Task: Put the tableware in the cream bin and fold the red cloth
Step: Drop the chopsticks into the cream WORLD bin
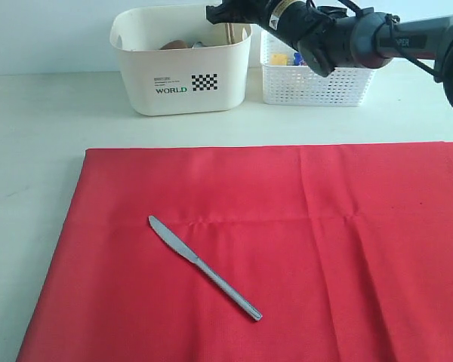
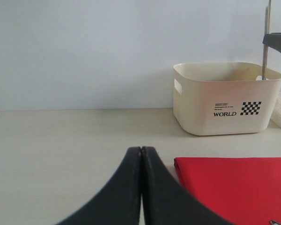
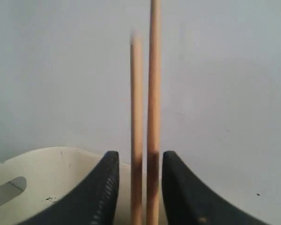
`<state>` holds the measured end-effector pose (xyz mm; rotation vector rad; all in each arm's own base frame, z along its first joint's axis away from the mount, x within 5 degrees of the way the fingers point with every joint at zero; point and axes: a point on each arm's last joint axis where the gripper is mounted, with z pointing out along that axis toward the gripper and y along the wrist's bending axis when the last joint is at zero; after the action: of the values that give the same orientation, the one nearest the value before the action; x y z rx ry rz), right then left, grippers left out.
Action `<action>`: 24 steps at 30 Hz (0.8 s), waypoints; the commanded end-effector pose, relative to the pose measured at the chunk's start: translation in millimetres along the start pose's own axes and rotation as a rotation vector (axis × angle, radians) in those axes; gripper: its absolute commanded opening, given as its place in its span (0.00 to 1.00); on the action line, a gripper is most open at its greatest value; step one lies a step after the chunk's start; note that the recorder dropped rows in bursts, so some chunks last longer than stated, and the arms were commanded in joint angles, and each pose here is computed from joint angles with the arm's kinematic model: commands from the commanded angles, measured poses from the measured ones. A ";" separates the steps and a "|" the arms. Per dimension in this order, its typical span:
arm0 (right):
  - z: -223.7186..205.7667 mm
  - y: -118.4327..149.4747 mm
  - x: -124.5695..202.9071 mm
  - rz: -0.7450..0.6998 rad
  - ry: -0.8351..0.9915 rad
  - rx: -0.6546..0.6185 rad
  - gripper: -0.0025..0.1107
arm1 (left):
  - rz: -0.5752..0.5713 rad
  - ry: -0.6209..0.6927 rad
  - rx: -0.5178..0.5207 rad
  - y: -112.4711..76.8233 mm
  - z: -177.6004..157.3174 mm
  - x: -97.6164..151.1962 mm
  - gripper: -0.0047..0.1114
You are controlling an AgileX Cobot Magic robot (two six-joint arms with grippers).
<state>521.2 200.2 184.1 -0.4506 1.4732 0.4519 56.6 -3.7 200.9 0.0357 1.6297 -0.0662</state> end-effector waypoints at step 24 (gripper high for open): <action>-66.8 -27.3 -112.4 -0.070 0.654 0.429 0.02 | -0.014 -0.005 0.010 -0.6 -0.4 0.5 0.05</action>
<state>486.0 148.0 275.8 -0.3195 2.0621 -0.0271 56.6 -3.7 200.9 0.0357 1.6297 -0.0662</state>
